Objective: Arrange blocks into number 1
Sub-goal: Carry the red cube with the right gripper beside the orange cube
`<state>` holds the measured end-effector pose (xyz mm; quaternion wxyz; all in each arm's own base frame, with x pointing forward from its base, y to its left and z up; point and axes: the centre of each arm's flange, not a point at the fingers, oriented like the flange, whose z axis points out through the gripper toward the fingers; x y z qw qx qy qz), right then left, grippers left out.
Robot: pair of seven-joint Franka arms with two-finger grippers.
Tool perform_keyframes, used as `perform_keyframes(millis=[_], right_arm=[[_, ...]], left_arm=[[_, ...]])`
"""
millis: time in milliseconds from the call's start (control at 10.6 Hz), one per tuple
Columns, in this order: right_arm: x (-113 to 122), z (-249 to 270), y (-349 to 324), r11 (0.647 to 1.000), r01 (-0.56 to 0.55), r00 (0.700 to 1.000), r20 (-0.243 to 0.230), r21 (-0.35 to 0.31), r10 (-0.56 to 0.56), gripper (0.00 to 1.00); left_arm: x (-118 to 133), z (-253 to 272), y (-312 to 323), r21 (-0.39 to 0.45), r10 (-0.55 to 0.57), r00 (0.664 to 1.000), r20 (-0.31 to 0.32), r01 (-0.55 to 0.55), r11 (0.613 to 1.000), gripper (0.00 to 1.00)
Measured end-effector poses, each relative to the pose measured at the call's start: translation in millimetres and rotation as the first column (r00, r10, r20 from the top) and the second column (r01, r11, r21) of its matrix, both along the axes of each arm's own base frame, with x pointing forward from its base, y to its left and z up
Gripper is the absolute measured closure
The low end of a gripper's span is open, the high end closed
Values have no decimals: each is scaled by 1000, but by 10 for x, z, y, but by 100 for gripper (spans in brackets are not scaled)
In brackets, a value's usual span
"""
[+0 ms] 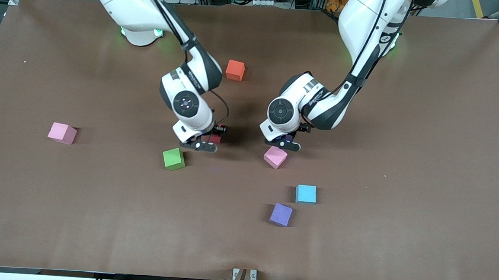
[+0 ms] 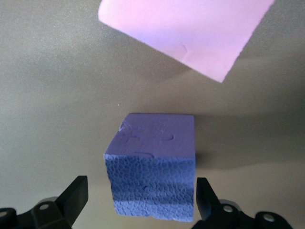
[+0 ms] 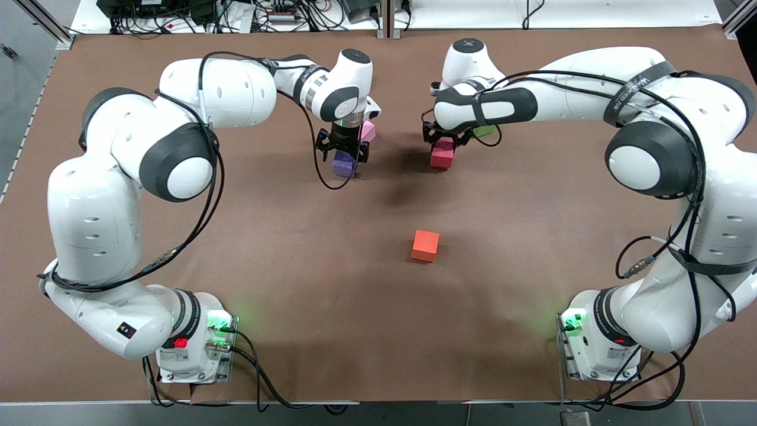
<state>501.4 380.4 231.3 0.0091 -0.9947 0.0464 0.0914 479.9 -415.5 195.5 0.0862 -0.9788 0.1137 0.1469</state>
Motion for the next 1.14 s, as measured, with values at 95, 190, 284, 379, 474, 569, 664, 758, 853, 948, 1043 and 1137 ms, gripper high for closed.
perform_keyframes(millis=[95,190,284,379,474,569,664,758,853,948,1043,1137], right_arm=[[-167,133,137,1000,-18,1000,-19,-9,18,40],[-360,191,251,999,-41,999,-30,-10,41,40],[-566,166,320,998,-61,997,-40,-12,61,40],[-795,93,365,997,-75,996,-51,-15,74,41],[-986,12,383,997,-81,995,-59,-19,80,44],[-1121,-59,409,997,-81,995,-60,-18,80,44],[-1231,-114,441,996,-90,994,-60,-13,89,44],[-1346,-148,488,995,-103,992,-67,-13,102,44],[-1453,-174,534,993,-113,991,-73,-14,112,44],[-1524,-192,564,993,-120,990,-75,-13,119,44],[-1568,-208,582,992,-125,990,-71,-7,124,44],[-1616,-234,589,992,-129,989,-67,0,129,44]], left_arm=[[0,-5,2,1,0,1000,-1,0,1000,0],[0,-9,4,1,0,1000,-1,0,1000,0],[0,-11,5,1,1,1000,-1,-1,1000,0],[0,-13,6,1,1,1000,-2,-1,1000,0],[1,-14,6,1,1,1000,-2,-1,1000,0],[0,-15,6,2,1,1000,-2,-1,1000,0],[0,-15,6,2,1,1000,-2,-1,1000,0],[-1,-18,7,2,1,1000,-2,-1,1000,0],[-1,-20,7,2,1,1000,-3,-1,1000,0],[-1,-20,8,2,1,1000,-3,-1,1000,0],[1,-20,10,2,1,1000,-3,-1,1000,9],[8,-19,16,2,3,1000,-2,-3,1000,26]])
